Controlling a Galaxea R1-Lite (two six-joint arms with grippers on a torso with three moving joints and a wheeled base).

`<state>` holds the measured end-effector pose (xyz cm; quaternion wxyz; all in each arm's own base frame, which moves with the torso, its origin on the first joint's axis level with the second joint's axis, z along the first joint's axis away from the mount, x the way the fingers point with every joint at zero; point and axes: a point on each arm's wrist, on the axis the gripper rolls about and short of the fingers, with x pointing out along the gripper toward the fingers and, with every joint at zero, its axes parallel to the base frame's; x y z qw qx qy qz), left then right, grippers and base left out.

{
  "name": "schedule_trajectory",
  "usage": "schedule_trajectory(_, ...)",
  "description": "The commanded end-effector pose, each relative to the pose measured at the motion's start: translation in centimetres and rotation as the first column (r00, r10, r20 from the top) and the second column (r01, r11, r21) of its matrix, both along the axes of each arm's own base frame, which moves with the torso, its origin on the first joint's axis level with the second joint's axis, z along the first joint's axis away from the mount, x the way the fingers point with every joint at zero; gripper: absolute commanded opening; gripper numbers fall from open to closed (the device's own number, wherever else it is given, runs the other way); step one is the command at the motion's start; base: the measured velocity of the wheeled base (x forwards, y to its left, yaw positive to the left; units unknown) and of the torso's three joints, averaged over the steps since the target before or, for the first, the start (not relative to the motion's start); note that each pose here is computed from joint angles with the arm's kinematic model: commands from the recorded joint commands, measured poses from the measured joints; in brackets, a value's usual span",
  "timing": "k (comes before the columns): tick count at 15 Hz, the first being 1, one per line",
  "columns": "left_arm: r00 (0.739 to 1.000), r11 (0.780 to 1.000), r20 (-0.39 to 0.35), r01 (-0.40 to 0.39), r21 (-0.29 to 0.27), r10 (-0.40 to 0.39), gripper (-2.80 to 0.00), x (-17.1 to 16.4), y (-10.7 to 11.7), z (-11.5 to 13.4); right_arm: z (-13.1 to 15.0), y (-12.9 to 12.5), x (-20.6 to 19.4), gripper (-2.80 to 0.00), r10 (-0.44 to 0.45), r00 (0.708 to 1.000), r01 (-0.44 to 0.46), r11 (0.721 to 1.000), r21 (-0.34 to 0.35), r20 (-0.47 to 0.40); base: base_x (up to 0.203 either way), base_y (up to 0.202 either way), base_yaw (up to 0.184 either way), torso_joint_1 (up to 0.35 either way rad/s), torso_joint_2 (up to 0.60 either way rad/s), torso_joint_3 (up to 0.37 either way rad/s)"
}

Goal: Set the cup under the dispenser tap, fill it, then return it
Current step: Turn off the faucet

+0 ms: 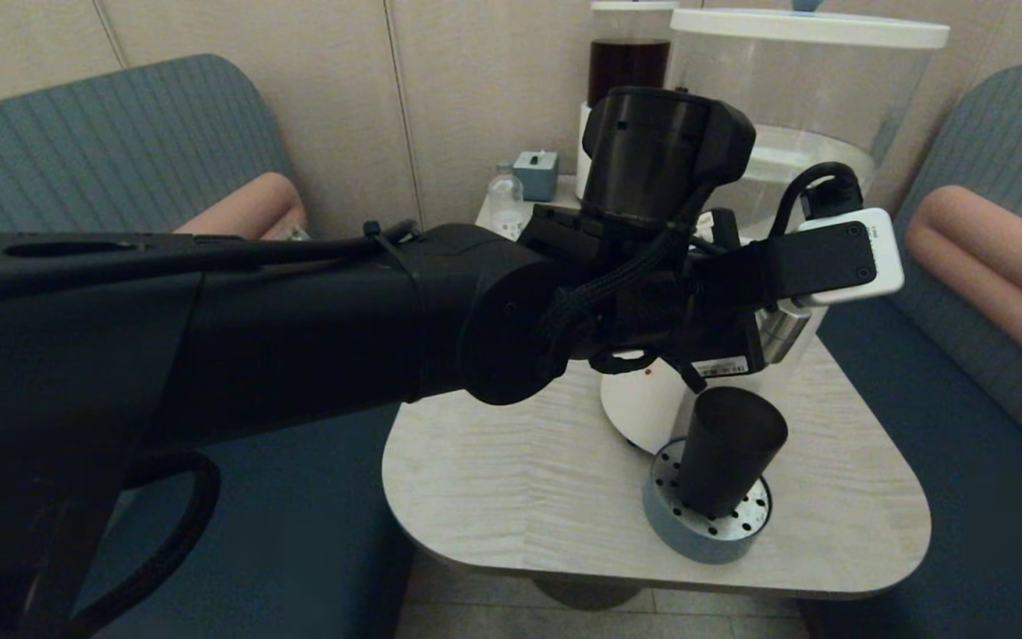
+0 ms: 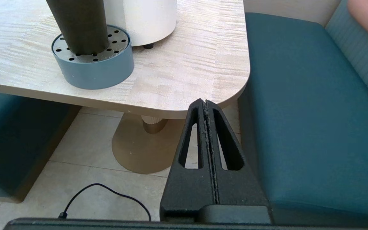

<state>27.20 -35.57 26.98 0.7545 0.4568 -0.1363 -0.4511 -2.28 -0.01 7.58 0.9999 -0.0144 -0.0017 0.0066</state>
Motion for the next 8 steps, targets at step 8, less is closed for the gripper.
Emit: schedule_trajectory(8, 1.000, 1.000, 0.016, 0.001, -0.012, -0.001, -2.80, -0.04, 0.04, 0.30, 0.00, 0.00, -0.02, -2.80, 0.001, 1.000, -0.001, 1.000, -0.001, 0.003, 0.000, 0.000, 0.000, 0.000, 0.00, 0.000)
